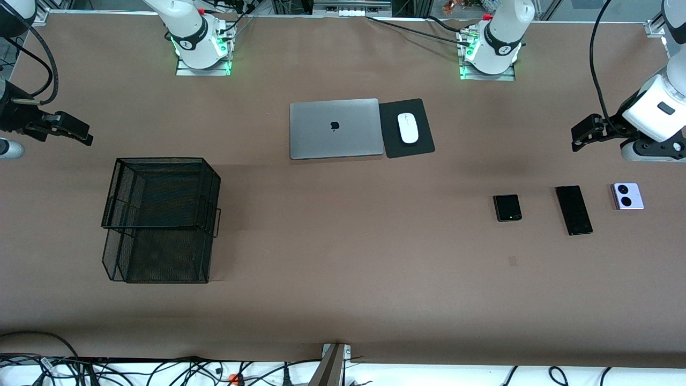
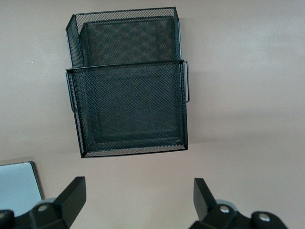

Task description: Place phones with both arms

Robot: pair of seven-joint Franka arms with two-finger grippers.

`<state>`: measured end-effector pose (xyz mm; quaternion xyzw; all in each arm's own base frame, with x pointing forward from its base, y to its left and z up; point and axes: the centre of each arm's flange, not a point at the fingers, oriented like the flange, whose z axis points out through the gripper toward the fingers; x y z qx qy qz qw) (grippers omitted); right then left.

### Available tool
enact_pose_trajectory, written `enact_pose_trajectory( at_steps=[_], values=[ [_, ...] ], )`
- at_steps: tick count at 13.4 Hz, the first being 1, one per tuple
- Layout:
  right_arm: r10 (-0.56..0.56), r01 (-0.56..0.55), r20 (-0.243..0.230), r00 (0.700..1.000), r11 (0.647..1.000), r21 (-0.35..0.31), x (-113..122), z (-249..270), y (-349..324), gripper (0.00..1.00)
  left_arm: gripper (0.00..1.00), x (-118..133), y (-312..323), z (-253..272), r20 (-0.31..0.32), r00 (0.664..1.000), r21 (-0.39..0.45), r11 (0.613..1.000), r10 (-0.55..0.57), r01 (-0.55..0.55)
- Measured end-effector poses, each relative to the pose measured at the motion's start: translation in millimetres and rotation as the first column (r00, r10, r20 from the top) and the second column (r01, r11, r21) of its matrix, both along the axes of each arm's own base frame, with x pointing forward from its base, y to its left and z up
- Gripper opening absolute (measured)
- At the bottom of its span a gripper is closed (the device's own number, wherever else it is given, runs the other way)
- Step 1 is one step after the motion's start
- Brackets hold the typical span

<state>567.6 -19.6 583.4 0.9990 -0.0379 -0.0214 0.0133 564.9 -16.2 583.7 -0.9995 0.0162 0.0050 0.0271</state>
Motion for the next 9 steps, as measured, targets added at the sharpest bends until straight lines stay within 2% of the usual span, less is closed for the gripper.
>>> enact_pose_trajectory(
  at_steps=[7,9],
  values=[
    [0.0,0.0,0.0,1.0,1.0,0.0,0.0,0.0,0.0,1.0,1.0,-0.2,0.0,-0.7,-0.009,1.0,-0.001,1.0,0.001,-0.001],
    [0.0,0.0,0.0,1.0,1.0,0.0,0.0,0.0,0.0,1.0,1.0,-2.7,1.2,-6.9,-0.051,0.999,-0.019,1.0,0.009,-0.01]
  ],
)
